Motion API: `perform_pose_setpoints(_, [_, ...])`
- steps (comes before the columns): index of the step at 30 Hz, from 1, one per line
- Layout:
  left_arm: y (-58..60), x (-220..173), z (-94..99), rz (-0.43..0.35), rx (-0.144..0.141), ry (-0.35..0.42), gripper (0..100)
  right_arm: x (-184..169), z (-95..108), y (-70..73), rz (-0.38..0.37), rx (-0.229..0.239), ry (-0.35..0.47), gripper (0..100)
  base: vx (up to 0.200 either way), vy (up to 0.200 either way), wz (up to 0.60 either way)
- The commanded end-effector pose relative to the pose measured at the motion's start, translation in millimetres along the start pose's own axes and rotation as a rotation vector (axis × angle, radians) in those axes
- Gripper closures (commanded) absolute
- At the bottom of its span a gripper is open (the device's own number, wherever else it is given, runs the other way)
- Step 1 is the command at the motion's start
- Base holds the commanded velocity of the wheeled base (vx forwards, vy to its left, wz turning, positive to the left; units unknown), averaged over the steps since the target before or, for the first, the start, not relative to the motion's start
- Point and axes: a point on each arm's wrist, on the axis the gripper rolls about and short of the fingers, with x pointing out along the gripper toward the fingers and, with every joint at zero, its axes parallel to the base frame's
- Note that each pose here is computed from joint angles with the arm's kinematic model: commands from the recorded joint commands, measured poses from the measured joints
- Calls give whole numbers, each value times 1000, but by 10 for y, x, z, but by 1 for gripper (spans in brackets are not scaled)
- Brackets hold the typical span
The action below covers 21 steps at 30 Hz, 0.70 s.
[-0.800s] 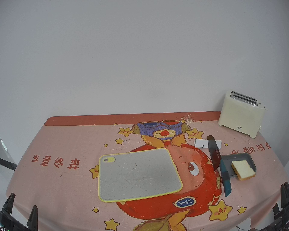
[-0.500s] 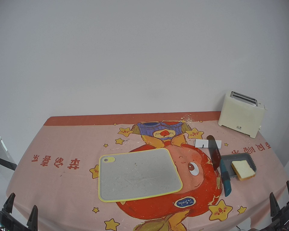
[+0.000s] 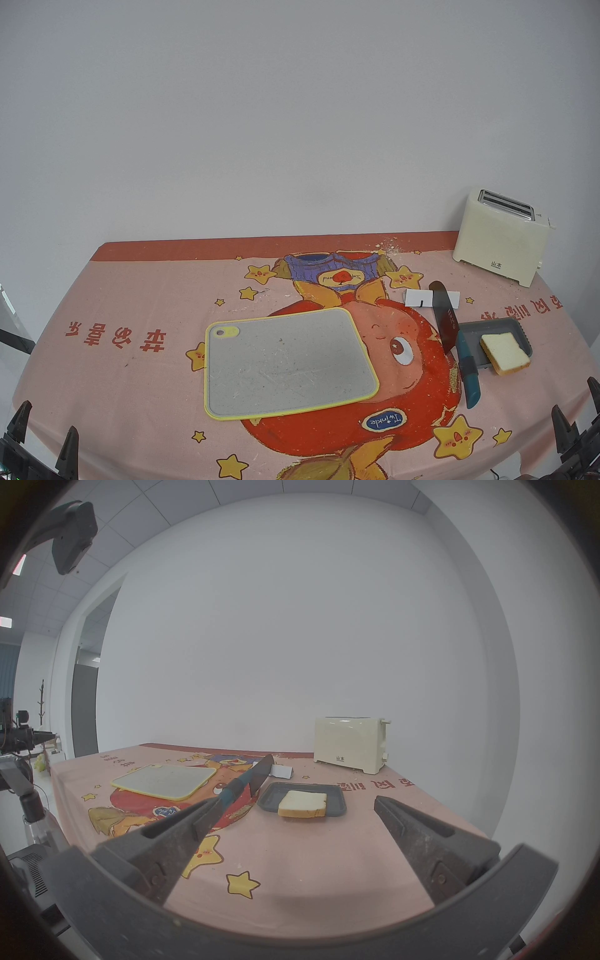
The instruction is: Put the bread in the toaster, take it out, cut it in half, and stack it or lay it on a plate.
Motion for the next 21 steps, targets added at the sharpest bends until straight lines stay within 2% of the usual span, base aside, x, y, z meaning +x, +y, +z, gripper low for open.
perform_pose_setpoints(1, [0, 14, -48, 0, 0, 19, 0, 86, 667, -9, 31, 75, -23, 0, 0, 0, 0])
perform_pose_setpoints(3, [0, 14, -48, 0, 0, 19, 0, 164, 678, -8, 51, 206, 39, 0, 0, 0, 0])
perform_pose_setpoints(4, [0, 14, -48, 0, 0, 19, 0, 173, 681, -8, 48, 226, 46, 0, 0, 0, 0])
perform_pose_setpoints(5, [0, 14, -48, 0, 0, 19, 0, 238, 683, -2, 49, 310, 93, 0, 0, 0, 0])
perform_pose_setpoints(6, [0, 14, -48, 0, 0, 19, 0, 298, 674, 3, 47, 345, 135, 0, 0, 0, 0])
perform_pose_setpoints(8, [0, 14, -48, 0, 0, 19, 0, 386, 618, 9, 34, 387, 210, 0, 0, 0, 0])
perform_pose_setpoints(9, [0, 14, -48, 0, 0, 19, 0, 393, 602, 9, 32, 392, 220, 0, 0, 0, 0])
perform_pose_setpoints(10, [0, 14, -48, 0, 0, 19, 0, 421, 521, 16, 38, 436, 265, 0, 0, 0, 0])
perform_pose_setpoints(11, [0, 14, -48, 0, 0, 19, 0, 423, 512, 18, 42, 444, 271, 0, 0, 0, 0])
perform_pose_setpoints(12, [0, 14, -48, 0, 0, 19, 0, 438, 486, 25, 59, 488, 300, 0, 0, 0, 0])
perform_pose_setpoints(13, [0, 14, -48, 0, 0, 19, 0, 438, 486, 25, 59, 488, 300, 0, 0, 0, 0])
perform_pose_setpoints(14, [0, 14, -48, 0, 0, 19, 0, 465, 446, 38, 85, 577, 355, 0, 0, 0, 0])
perform_pose_setpoints(17, [0, 14, -48, 0, 0, 19, 0, 544, 388, 50, 61, 722, 450, 0, 0, 0, 0])
perform_pose_setpoints(18, [0, 14, -48, 0, 0, 19, 0, 584, 377, 53, 37, 789, 486, 0, 0, 0, 0])
perform_pose_setpoints(21, [0, 14, -48, 0, 0, 19, 0, 654, 339, 62, -10, 924, 558, 0, 0, 0, 0])
